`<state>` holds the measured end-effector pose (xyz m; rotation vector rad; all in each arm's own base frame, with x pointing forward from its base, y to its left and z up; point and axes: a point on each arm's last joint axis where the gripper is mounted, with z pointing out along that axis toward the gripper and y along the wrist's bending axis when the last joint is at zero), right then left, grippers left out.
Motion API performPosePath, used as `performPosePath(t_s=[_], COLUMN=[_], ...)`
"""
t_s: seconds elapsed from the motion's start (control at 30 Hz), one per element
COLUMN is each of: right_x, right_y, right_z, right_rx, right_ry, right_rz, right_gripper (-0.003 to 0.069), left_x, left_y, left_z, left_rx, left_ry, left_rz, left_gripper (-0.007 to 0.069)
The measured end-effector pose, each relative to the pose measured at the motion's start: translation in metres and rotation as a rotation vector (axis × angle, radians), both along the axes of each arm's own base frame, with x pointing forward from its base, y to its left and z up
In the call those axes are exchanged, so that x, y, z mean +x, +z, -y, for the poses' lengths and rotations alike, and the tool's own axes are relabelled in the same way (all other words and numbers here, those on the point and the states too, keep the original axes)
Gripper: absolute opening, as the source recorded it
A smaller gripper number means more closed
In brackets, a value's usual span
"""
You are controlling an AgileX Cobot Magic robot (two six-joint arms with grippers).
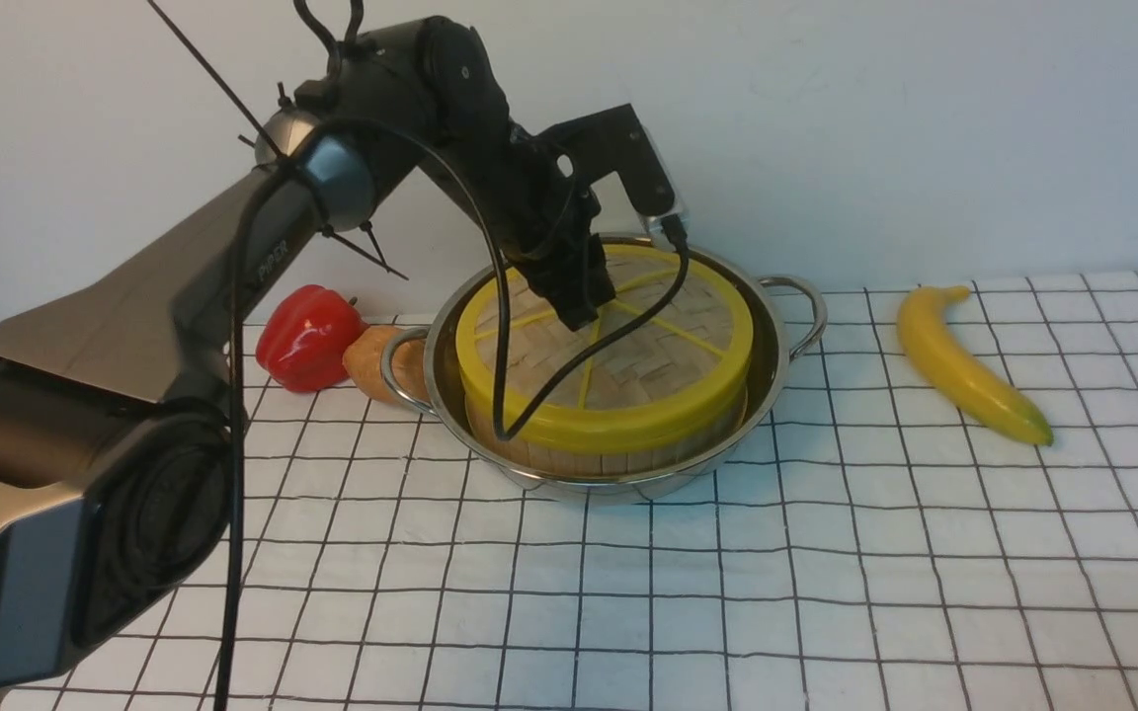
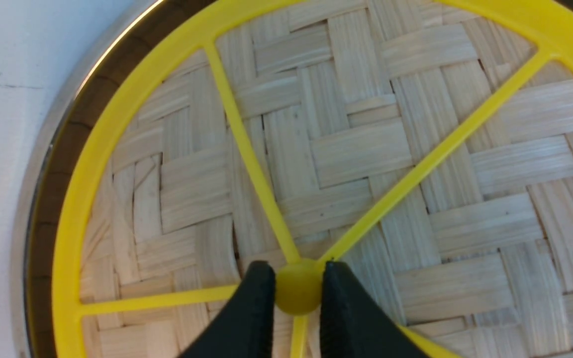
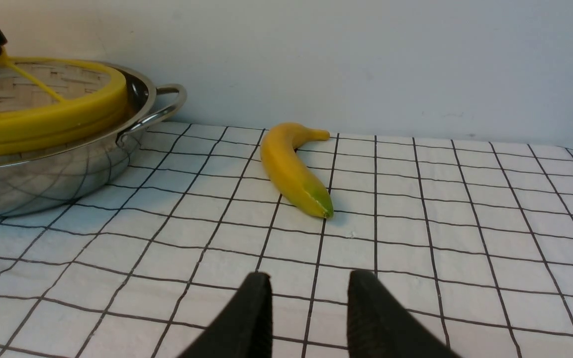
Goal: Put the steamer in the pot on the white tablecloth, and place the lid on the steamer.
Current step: 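Place the yellow bamboo steamer lid onto the steamer in the pot with the left gripper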
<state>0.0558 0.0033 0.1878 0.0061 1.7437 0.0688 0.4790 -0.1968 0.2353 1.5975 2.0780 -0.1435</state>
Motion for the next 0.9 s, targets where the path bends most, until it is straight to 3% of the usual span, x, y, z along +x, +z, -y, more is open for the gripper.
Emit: performPosePath(t_s=[0.33,0.47,0.7,0.77,0.9], right_x=[0.0,0.0,0.0,0.0,0.0], right_y=[0.0,0.0,0.0,0.0,0.0], right_z=[0.0,0.0,0.0,0.0,0.0], right_rx=[0.0,0.0,0.0,0.0,0.0], right_ry=[0.0,0.0,0.0,0.0,0.0], right_rz=[0.0,0.0,0.0,0.0,0.0], right_gripper=[0.024,0.024,0.024,0.024,0.024], left_x=[0.0,0.0,0.0,0.001,0.0], left_y=[0.0,0.0,0.003,0.009,0.054], left_z=[0.001,0.002,0.003,0.003,0.001], left_rx=[-0.012,-0.023,-0.025,-0.03,-0.095], left_ry=[-0.004,-0.021,-0.027,-0.024,0.053], left_rz=[-0.003,-0.001,0.011,0.027,0.11], left_gripper=[0.0132,0.0223,0.0505,0.0538,0.0589])
